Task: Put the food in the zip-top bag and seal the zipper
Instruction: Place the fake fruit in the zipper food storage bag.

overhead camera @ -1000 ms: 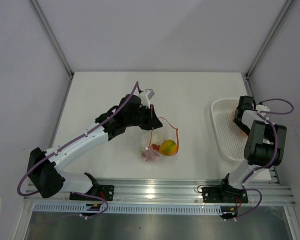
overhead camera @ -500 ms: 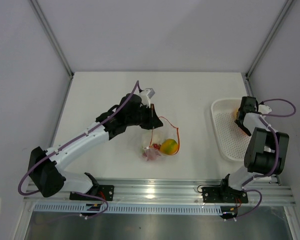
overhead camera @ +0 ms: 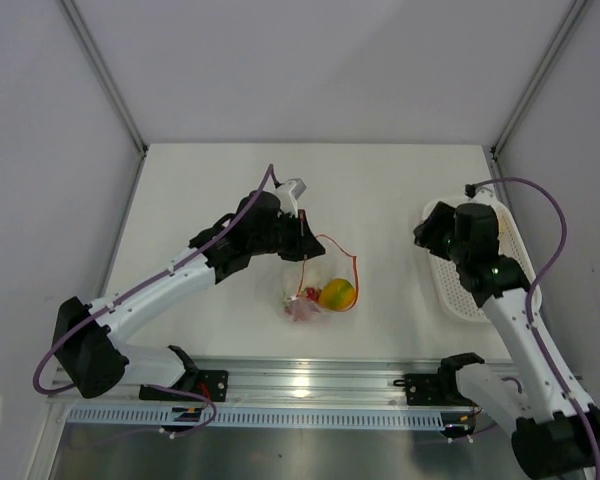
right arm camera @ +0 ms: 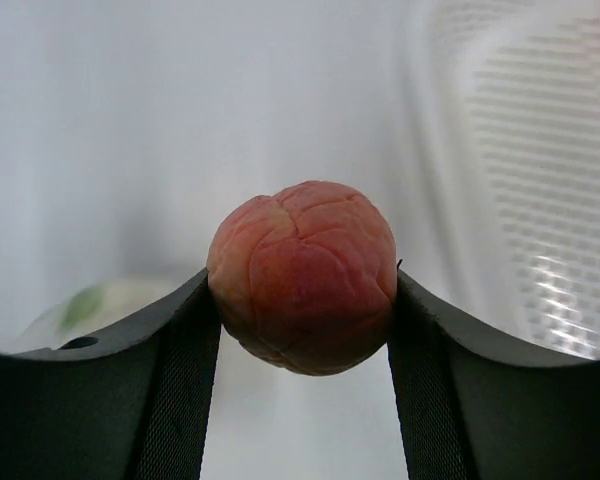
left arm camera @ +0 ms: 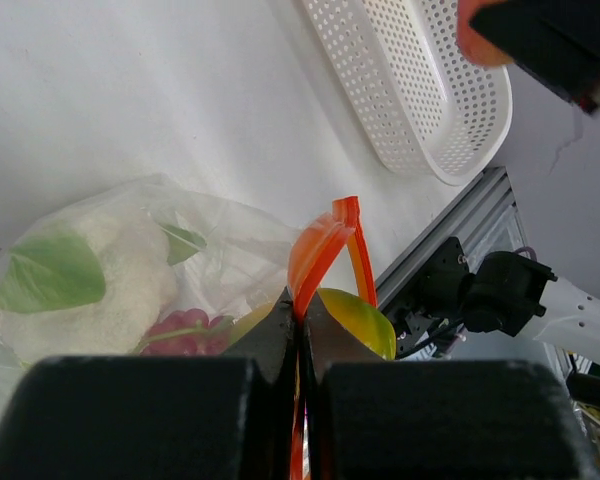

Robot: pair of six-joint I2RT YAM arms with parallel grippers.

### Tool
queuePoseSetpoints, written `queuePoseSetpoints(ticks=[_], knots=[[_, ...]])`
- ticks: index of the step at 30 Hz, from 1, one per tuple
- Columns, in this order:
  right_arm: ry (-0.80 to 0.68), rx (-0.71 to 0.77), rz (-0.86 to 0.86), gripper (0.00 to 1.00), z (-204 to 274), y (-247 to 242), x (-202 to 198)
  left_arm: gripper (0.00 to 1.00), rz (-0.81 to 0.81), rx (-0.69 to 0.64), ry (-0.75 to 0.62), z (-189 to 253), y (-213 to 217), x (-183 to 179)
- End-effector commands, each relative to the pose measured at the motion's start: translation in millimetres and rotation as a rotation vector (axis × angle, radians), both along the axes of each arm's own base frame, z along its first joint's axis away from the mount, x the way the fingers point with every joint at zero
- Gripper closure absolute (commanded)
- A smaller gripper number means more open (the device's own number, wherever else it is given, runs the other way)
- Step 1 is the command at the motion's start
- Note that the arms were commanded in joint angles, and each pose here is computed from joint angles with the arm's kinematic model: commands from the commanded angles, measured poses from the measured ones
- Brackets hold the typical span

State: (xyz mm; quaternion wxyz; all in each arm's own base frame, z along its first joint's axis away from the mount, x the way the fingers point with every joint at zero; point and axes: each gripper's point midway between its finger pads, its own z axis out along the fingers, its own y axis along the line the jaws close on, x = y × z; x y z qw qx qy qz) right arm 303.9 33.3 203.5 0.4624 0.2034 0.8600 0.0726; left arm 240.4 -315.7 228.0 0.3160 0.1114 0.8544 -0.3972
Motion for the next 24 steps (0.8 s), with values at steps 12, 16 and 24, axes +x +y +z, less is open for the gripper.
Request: queuePoseSetpoints(ticks=[12,16,24], knots=[[-0.099,0.236,0.759,1.0,44.7,239.8,-111.4,0.99,0.005,-0.107,0.035,11.7,-4.5,-6.6],[-0.093,0.167,0.808,0.98,48.4,276.3,-126.2,0.99,0.023,-0.114,0.034,13.4,-1.1,-7.6],[-0.06,0.097,0.777,0.51,36.1,292.2,-123.8,0.99,0.001,-0.143,0.06,16.1,-3.4,-15.4]])
